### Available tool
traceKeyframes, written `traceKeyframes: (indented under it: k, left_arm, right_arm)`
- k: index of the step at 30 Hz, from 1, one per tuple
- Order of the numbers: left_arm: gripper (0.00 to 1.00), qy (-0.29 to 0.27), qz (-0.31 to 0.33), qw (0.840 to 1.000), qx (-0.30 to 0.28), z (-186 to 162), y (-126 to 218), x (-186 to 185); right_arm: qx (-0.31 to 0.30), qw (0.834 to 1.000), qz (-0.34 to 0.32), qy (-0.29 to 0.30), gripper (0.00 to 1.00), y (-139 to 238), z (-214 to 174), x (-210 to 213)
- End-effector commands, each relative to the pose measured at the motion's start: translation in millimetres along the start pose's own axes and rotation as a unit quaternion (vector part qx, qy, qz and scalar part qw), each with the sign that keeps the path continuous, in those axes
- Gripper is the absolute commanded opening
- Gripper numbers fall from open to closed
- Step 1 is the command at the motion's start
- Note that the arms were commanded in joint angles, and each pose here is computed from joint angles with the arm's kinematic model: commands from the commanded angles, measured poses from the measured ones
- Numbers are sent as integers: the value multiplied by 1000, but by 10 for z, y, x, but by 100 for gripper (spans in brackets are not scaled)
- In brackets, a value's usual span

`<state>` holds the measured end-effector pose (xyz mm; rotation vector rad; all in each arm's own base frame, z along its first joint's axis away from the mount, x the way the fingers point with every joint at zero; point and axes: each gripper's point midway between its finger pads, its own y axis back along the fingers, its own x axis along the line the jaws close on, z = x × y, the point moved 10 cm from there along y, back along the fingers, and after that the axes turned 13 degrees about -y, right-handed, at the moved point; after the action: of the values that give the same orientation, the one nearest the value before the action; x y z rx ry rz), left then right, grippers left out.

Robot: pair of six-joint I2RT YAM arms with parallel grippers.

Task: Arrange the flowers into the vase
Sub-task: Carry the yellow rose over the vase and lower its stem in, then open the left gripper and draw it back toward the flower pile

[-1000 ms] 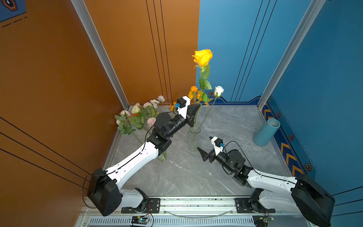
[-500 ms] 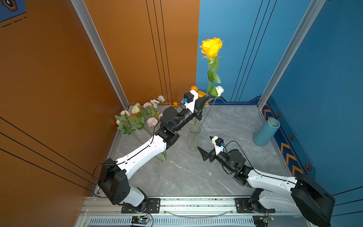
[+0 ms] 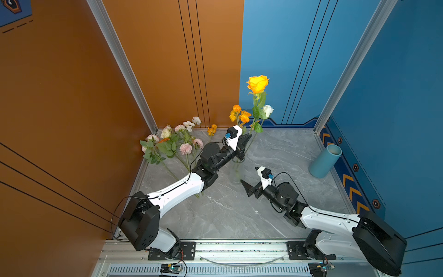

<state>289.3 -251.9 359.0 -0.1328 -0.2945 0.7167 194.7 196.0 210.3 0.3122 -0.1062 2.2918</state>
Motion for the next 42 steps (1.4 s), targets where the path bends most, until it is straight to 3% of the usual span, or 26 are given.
traceKeyframes:
  k: [1, 12, 16, 21, 42]
  left_arm:
    - [0, 4, -9, 1000, -12, -42, 62, 9]
    - [0, 14, -53, 998, 11, -465, 66, 27]
    - [0, 6, -73, 997, -16, -594, 87, 57]
    - [0, 40, -72, 996, -30, -721, 98, 174]
    - [35, 43, -70, 996, -30, -700, 224, 172]
  right_arm:
    - [-9, 1000, 9, -7, 100, -15, 27, 17]
    - [-3, 1000, 11, -5, 100, -37, 10, 26]
    - [0, 1000, 13, -4, 100, -46, 9, 31]
    - [2, 1000, 13, -2, 100, -49, 2, 33]
    - [5, 1000, 15, 1, 100, -59, -4, 48]
